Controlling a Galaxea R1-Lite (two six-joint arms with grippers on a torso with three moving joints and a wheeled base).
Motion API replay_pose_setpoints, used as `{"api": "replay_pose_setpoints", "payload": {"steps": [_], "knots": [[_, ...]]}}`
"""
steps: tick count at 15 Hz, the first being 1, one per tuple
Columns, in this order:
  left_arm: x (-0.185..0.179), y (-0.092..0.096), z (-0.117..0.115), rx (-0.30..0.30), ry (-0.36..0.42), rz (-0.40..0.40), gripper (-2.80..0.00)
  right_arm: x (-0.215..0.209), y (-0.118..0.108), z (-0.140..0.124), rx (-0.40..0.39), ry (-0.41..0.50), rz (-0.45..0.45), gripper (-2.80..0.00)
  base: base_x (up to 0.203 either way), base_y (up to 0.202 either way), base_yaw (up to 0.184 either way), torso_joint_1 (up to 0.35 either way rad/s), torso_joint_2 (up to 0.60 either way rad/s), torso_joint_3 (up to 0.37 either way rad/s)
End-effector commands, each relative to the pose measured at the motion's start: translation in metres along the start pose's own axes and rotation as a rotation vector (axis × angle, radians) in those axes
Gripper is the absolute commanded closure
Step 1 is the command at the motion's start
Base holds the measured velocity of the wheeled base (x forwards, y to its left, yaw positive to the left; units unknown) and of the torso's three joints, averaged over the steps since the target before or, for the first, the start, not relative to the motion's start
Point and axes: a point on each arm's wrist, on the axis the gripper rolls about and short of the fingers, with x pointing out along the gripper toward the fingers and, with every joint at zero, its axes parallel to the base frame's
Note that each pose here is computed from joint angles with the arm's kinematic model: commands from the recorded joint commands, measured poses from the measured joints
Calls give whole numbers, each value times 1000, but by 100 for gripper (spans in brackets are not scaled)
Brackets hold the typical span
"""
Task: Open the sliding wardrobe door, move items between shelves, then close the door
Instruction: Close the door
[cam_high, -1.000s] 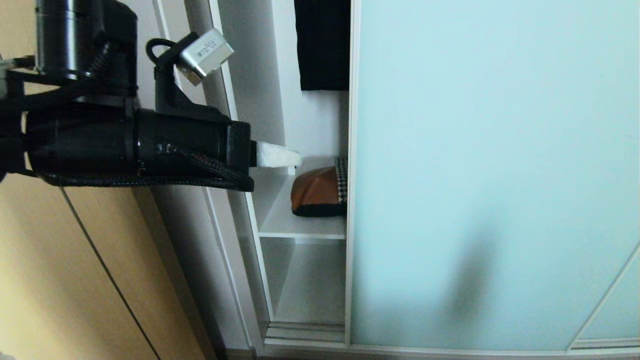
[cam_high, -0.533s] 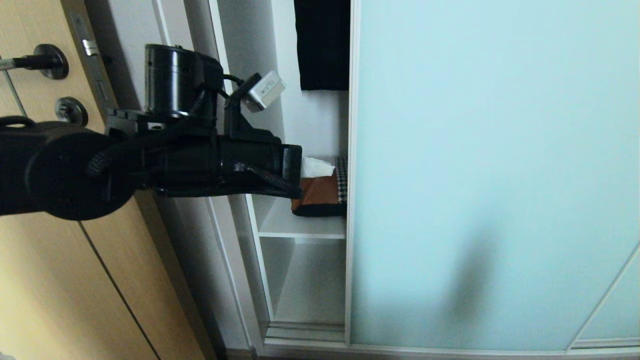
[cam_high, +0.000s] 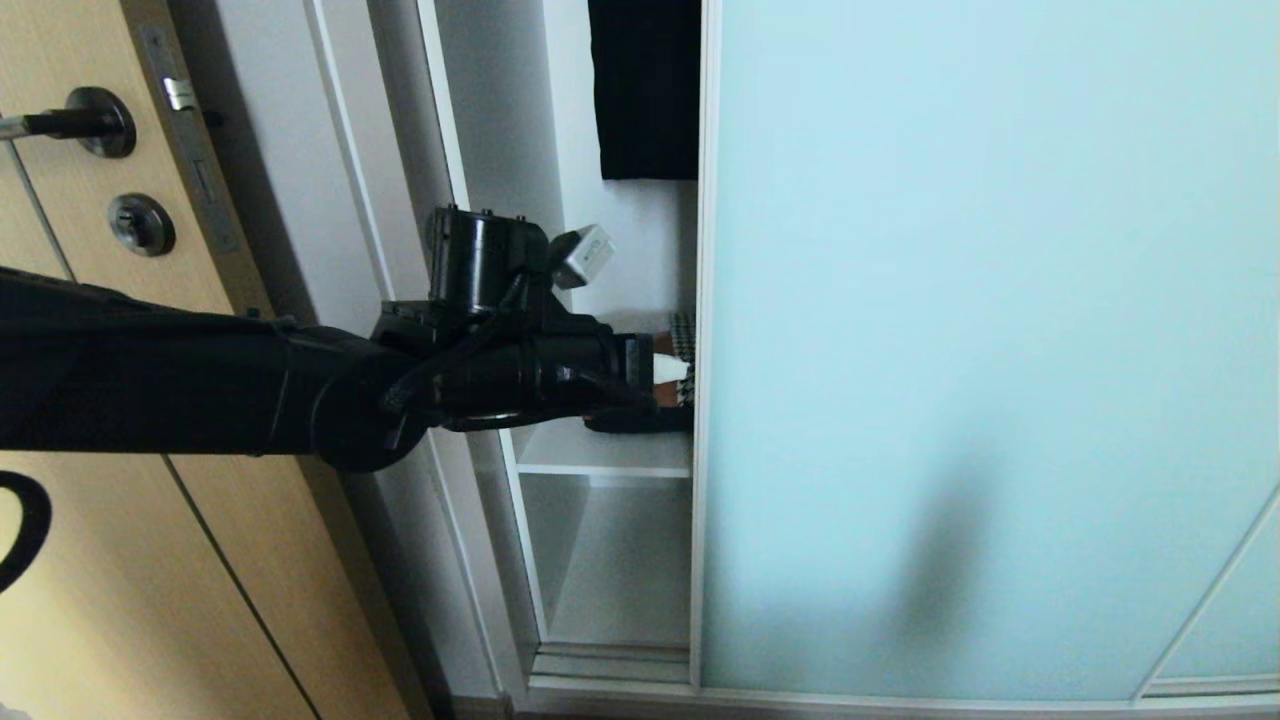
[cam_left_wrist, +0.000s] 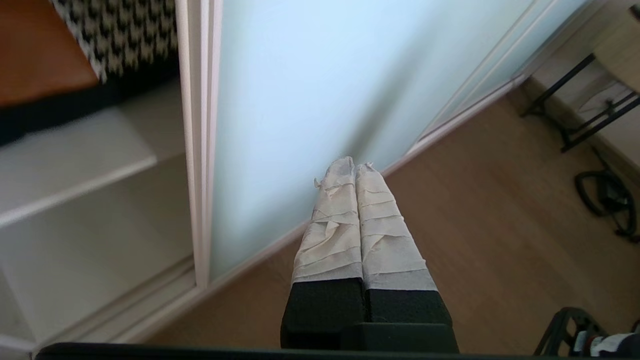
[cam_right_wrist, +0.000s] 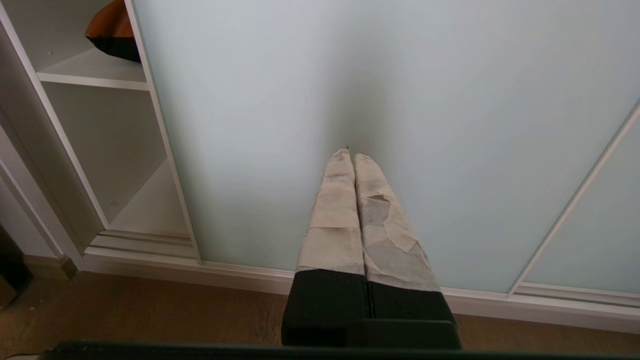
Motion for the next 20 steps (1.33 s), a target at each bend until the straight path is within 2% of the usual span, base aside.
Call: {"api": "replay_pose_setpoints", "payload": {"steps": [1,5,13,14,16,20], "knots": [[13,5,-9,-10,16,-7,0,0,0,0,-1,0,0,0,0,0,0,0,0,0],[30,3,-17,-19,9,-31,0,0,0,0,-1,2,0,0,0,0,0,0,0,0],[60,18,-31,-32,1,-28,0,0,0,0,-1,0,0,0,0,0,0,0,0,0],[65,21,-34,-29,-15,-22,0,0,0,0,-1,2,0,0,0,0,0,0,0,0],[72,25,-32,-26,-69,40,0,0,0,0,-1,0,0,0,0,0,0,0,0,0],[77,28,-33,-28,-92,78,0,0,0,0,-1,1,0,0,0,0,0,0,0,0]]}}
